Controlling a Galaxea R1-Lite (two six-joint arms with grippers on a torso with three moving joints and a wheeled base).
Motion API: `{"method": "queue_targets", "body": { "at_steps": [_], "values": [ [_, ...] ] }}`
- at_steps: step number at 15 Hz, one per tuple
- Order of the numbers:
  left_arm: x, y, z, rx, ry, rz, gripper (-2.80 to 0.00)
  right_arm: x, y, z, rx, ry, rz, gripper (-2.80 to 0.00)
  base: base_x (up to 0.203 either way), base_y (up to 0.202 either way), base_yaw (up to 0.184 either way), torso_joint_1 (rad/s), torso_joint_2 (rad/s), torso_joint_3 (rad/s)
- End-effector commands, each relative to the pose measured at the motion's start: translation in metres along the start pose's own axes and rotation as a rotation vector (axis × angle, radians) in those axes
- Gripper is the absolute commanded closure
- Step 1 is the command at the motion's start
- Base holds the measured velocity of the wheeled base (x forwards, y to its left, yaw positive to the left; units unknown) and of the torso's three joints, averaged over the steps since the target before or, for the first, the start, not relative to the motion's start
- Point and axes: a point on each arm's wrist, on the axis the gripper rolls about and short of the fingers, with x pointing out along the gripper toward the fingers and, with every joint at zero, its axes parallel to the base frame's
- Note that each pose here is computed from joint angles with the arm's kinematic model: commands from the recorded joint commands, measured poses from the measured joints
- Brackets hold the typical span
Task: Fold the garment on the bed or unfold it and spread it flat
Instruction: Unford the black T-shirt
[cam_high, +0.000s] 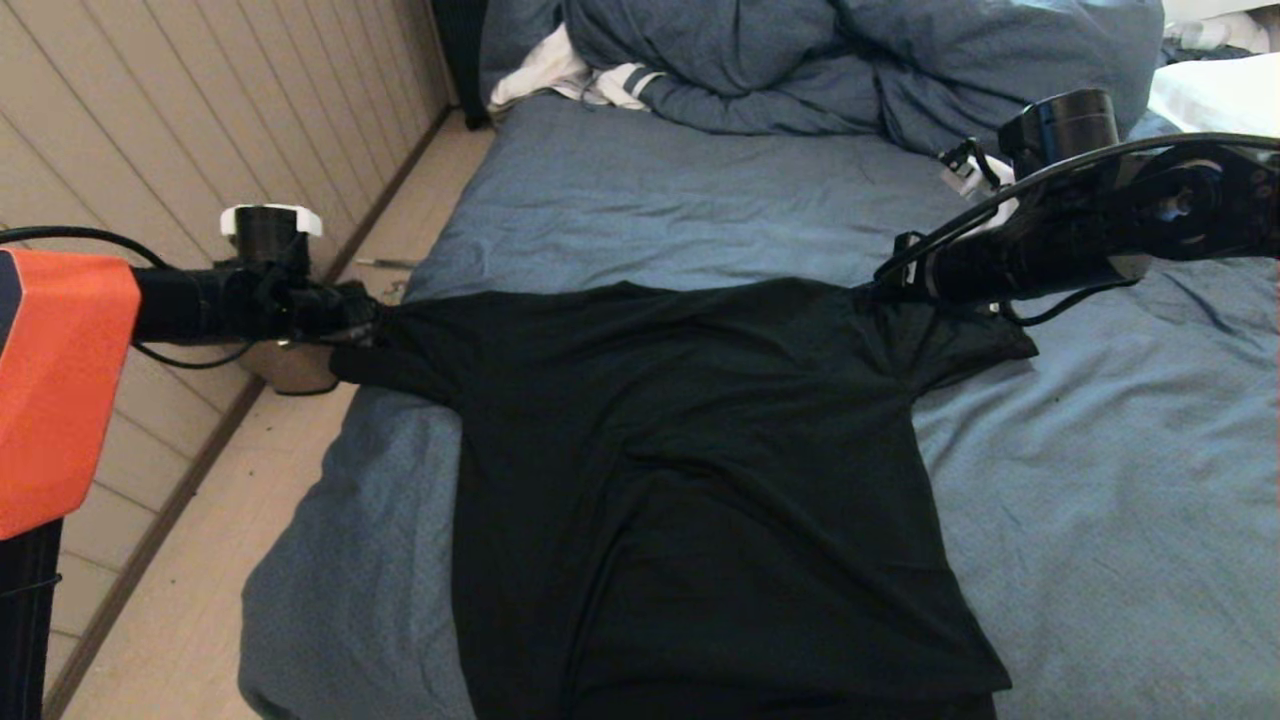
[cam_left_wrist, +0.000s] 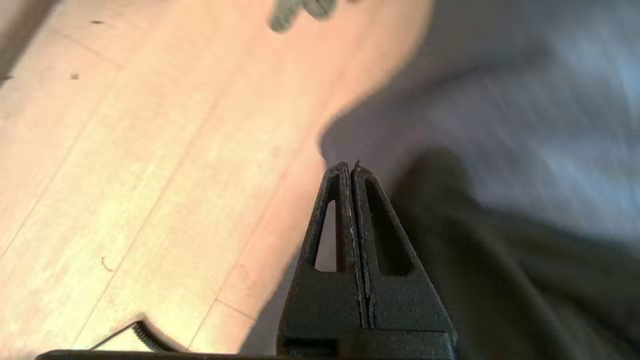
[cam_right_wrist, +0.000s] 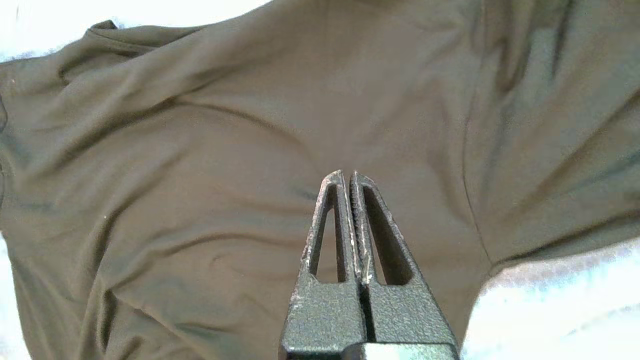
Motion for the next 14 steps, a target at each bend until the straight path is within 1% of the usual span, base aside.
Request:
{"method": "queue_targets", "body": {
  "at_steps": [1, 3, 5, 7, 8, 9, 10, 11, 12, 14],
  "values": [
    [-0.018, 0.006, 0.02, -0.032, -0.041, 0.004, 0.0, 0.011, -0.006, -0.002, 0.008, 0.01, -0.012, 0.0, 0.0, 0.0, 0.0, 0.0, 0.0, 0.0],
    [-0.033, 0.006, 0.028, -0.062, -0.022, 0.009, 0.0, 0.026, -0.014, -0.003, 0.012, 0.001, -0.022, 0.0, 0.0, 0.0, 0.0, 0.0, 0.0, 0.0],
    [-0.051, 0.005, 0.035, -0.095, 0.004, 0.005, 0.0, 0.05, -0.043, -0.008, 0.047, 0.03, -0.076, 0.0, 0.0, 0.0, 0.0, 0.0, 0.0, 0.0],
    [-0.06, 0.004, 0.036, -0.108, 0.022, 0.007, 0.0, 0.069, -0.062, -0.014, 0.058, 0.06, -0.107, 0.0, 0.0, 0.0, 0.0, 0.0, 0.0, 0.0],
    [-0.063, 0.001, 0.034, -0.104, 0.033, 0.004, 0.0, 0.076, -0.075, -0.017, 0.06, 0.074, -0.13, 0.0, 0.0, 0.0, 0.0, 0.0, 0.0, 0.0],
    [-0.065, -0.001, 0.033, -0.101, 0.039, 0.001, 0.0, 0.081, -0.084, -0.02, 0.056, 0.086, -0.144, 0.0, 0.0, 0.0, 0.0, 0.0, 0.0, 0.0],
    [-0.067, -0.003, 0.027, -0.094, 0.061, 0.001, 0.0, 0.09, -0.094, -0.025, 0.057, 0.104, -0.158, 0.0, 0.0, 0.0, 0.0, 0.0, 0.0, 0.0],
    [-0.071, -0.007, 0.021, -0.086, 0.081, -0.004, 0.0, 0.098, -0.11, -0.027, 0.069, 0.114, -0.181, 0.0, 0.0, 0.0, 0.0, 0.0, 0.0, 0.0],
    [-0.075, -0.011, 0.016, -0.078, 0.097, -0.01, 0.0, 0.101, -0.127, -0.026, 0.086, 0.109, -0.207, 0.0, 0.0, 0.0, 0.0, 0.0, 0.0, 0.0],
    [-0.084, -0.013, 0.012, -0.071, 0.111, -0.018, 0.0, 0.098, -0.148, -0.021, 0.106, 0.087, -0.239, 0.0, 0.0, 0.0, 0.0, 0.0, 0.0, 0.0]
  ]
}}
